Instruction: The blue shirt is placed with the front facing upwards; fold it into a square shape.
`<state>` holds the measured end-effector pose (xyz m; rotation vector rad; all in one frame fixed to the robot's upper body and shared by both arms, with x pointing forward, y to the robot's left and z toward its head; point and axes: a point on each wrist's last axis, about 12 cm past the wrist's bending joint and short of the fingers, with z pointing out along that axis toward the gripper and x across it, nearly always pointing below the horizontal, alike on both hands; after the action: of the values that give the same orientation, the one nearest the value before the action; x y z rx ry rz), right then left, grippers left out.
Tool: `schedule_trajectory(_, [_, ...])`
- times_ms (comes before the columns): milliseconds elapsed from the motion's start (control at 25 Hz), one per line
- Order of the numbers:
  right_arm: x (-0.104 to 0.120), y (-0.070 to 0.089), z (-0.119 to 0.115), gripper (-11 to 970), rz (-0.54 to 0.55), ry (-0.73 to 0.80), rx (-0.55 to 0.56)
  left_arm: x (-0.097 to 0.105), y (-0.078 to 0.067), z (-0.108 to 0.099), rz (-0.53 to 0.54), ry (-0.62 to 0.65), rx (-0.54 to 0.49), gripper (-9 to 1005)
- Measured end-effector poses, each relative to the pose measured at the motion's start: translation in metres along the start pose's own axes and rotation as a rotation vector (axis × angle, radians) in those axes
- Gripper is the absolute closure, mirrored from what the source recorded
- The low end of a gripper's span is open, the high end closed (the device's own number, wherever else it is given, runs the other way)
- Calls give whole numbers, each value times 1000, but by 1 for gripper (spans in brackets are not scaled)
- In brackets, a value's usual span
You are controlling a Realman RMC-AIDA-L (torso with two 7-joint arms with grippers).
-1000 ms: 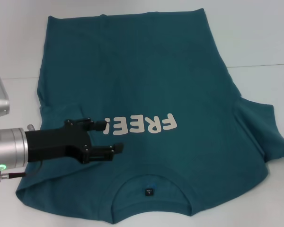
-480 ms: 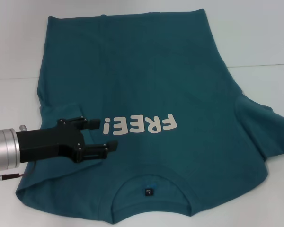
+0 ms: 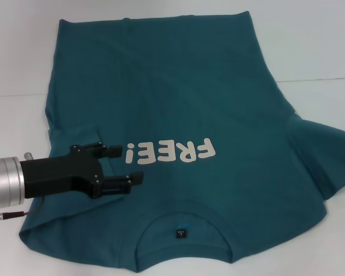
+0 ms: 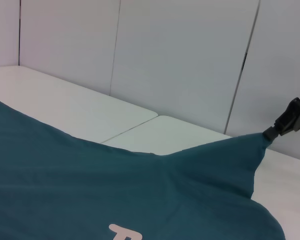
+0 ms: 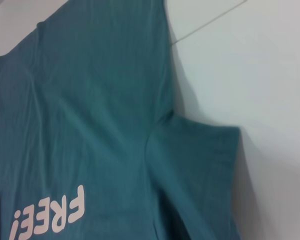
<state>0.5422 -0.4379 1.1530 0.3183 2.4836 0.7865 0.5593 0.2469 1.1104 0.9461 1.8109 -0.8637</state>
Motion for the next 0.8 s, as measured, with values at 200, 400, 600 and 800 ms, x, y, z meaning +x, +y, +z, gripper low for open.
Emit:
schedule_trajectory(200, [-4,4,-8,942,-16,-10,2,0,0,0,0,1,0,146])
schedule_trajectory(400, [-11,12,-16,942,-37,-19,3,0,0,0,0,0,1,146])
schedule_trajectory(600, [-18,18,-20,942,-56,-28,3,0,0,0,2,2,2,146])
schedule_trajectory(800, [-26,28,-19,943,-79,-32,-7,0,-1,0,5,2,7,147])
